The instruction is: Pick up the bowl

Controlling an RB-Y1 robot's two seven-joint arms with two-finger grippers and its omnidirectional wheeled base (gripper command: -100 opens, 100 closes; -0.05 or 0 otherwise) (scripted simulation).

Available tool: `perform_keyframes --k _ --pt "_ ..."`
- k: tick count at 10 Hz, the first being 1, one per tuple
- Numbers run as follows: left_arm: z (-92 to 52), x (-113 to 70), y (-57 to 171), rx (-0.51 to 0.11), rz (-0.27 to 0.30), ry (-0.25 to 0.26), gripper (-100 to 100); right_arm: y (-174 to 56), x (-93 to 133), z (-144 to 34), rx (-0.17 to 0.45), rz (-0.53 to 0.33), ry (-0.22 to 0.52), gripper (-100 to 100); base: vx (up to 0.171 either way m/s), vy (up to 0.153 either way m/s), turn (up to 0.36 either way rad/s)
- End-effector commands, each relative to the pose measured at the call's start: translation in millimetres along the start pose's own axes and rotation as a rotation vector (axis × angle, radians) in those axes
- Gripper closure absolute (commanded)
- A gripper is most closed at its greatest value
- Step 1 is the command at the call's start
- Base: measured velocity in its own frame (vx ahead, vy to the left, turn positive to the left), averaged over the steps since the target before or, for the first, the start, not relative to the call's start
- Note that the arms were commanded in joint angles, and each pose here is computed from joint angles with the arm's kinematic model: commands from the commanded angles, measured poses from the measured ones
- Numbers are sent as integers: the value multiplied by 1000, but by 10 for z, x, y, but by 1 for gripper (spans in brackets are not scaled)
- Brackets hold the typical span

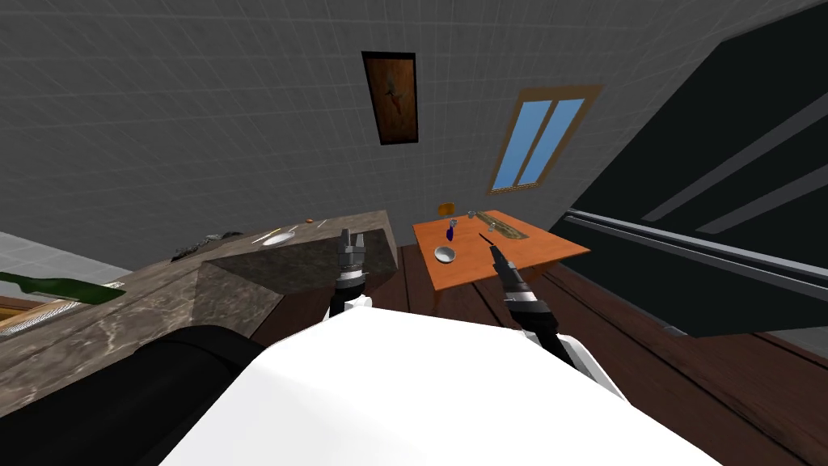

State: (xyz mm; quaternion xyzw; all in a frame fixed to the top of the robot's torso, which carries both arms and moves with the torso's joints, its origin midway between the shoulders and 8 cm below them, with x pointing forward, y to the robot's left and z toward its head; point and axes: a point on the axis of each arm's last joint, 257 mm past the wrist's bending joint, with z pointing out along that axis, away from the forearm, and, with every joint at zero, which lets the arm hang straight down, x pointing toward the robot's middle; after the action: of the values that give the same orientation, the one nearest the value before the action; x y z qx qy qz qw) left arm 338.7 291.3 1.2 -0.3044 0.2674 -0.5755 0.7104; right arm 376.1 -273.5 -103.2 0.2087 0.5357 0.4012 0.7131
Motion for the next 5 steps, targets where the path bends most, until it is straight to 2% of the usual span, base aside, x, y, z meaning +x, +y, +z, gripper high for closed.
perform_keyframes --k 1,2,4,5 --pt "0 0 0 0 0 0 0 -258 155 -80 51 -93 75 -100 -41 308 -135" --pt "0 0 0 0 0 0 0 -258 162 -81 51 -100 77 -100 -23 222 -50" --pt "0 0 0 0 0 0 0 -580 308 -214 108 -228 177 -100 7 199 -92" --pt "0 0 0 0 0 0 0 -748 368 -295 136 -290 225 -100 38 283 -110"
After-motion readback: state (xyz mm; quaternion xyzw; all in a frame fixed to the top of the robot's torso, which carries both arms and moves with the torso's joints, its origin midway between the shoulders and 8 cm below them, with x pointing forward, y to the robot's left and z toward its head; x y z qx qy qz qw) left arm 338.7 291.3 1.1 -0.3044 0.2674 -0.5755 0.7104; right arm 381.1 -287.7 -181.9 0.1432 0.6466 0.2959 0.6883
